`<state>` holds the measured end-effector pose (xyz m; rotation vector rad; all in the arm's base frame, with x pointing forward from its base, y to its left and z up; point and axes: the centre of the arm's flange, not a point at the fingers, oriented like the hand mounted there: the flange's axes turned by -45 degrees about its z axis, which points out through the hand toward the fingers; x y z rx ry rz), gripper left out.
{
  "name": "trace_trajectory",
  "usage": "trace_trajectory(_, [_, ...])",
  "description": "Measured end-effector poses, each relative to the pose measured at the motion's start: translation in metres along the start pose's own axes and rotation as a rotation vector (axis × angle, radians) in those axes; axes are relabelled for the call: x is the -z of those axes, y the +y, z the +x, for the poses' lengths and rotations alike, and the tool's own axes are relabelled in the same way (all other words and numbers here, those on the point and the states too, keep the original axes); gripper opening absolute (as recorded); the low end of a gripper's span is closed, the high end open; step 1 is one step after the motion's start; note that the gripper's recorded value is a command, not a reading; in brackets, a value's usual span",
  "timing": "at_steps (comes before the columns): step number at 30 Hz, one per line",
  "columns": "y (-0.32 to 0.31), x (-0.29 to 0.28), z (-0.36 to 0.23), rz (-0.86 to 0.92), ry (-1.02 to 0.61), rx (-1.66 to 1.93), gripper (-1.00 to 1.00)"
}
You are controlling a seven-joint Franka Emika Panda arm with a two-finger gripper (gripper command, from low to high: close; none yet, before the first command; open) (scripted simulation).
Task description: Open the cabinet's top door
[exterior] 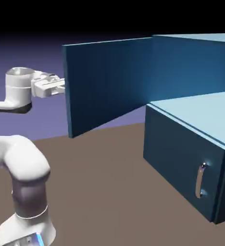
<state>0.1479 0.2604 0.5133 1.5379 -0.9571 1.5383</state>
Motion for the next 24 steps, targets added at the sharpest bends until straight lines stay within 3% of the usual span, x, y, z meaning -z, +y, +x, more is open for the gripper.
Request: trace_trajectory(24, [-0.096,0.177,0.0,-0.401,0.0,0.0,-1.0])
